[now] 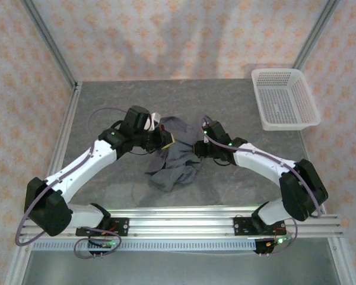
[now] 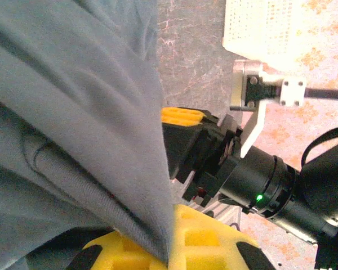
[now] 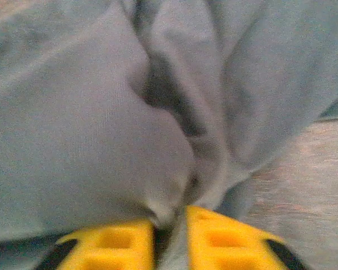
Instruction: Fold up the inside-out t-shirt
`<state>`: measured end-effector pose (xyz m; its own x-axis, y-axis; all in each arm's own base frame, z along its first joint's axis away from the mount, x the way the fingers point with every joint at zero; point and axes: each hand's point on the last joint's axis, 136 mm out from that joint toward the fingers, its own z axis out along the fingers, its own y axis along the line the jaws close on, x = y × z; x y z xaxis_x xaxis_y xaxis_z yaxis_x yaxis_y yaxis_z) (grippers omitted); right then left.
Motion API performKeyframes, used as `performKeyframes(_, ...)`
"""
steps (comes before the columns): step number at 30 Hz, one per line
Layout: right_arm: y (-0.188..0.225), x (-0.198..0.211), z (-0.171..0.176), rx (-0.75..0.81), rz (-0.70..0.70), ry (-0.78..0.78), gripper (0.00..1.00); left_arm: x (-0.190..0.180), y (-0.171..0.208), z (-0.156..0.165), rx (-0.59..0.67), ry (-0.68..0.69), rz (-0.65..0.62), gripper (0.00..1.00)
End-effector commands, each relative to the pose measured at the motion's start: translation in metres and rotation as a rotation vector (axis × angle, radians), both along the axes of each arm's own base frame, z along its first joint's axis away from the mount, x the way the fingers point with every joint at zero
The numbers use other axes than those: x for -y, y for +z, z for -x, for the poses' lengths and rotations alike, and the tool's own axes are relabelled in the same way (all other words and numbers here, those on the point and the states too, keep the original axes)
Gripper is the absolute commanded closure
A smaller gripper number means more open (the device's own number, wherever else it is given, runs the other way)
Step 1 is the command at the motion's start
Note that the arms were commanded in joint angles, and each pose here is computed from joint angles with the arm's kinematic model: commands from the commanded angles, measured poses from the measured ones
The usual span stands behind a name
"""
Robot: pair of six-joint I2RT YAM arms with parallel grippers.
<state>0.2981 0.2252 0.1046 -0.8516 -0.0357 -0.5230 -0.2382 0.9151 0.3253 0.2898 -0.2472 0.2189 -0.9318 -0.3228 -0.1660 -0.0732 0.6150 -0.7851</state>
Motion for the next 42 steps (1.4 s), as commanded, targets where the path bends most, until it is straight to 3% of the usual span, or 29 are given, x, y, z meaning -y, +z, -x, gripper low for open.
performKeyframes(1,0.042,0.014,0.002,0.177,0.145,0.037,0.65,-0.008,0.021,-0.002,0.002,0.032,0.007,1.00)
performKeyframes(4,0.089,-0.028,0.017,0.385,0.064,0.212,0.46,-0.015,0.026,-0.008,0.025,0.084,-0.018,1.00)
performKeyframes(9,0.117,-0.093,0.039,0.506,-0.129,0.355,0.30,-0.019,0.055,-0.022,0.067,0.163,-0.007,1.00)
performKeyframes(11,0.123,-0.113,0.038,0.556,-0.141,0.352,0.19,-0.025,0.065,-0.028,0.070,0.214,-0.014,1.00)
performKeyframes(14,0.116,-0.130,0.021,0.575,-0.089,0.245,0.15,-0.026,0.076,-0.033,0.072,0.253,0.004,1.00)
performKeyframes(15,0.111,-0.130,0.013,0.570,-0.060,0.190,0.17,-0.023,0.080,-0.034,0.074,0.251,0.021,1.00)
performKeyframes(17,0.109,-0.128,0.004,0.561,-0.035,0.129,0.30,-0.021,0.085,-0.034,0.075,0.240,0.033,1.00)
performKeyframes(20,0.116,-0.120,0.000,0.541,-0.092,0.086,0.90,-0.029,0.085,-0.032,0.091,0.244,-0.022,1.00)
performKeyframes(21,0.117,-0.121,0.004,0.520,-0.159,0.123,1.00,-0.033,0.085,-0.032,0.106,0.247,-0.047,1.00)
performKeyframes(25,0.135,-0.137,0.050,0.446,-0.476,0.422,1.00,-0.073,0.083,-0.037,0.218,0.279,-0.266,0.74)
performKeyframes(28,0.139,-0.129,0.062,0.383,-0.541,0.462,1.00,-0.106,0.075,-0.033,0.297,0.238,-0.485,0.53)
performKeyframes(30,0.144,-0.122,0.059,0.369,-0.578,0.445,1.00,-0.108,0.064,-0.021,0.318,0.123,-0.555,0.43)
performKeyframes(32,0.148,-0.116,0.050,0.361,-0.607,0.408,1.00,-0.095,0.049,0.000,0.317,-0.030,-0.523,0.44)
performKeyframes(34,0.151,-0.114,0.046,0.361,-0.627,0.406,1.00,-0.070,0.032,0.022,0.322,-0.176,-0.391,0.45)
performKeyframes(42,0.154,-0.126,0.054,0.320,-0.641,0.498,1.00,-0.052,-0.007,0.024,0.296,-0.256,-0.317,0.35)
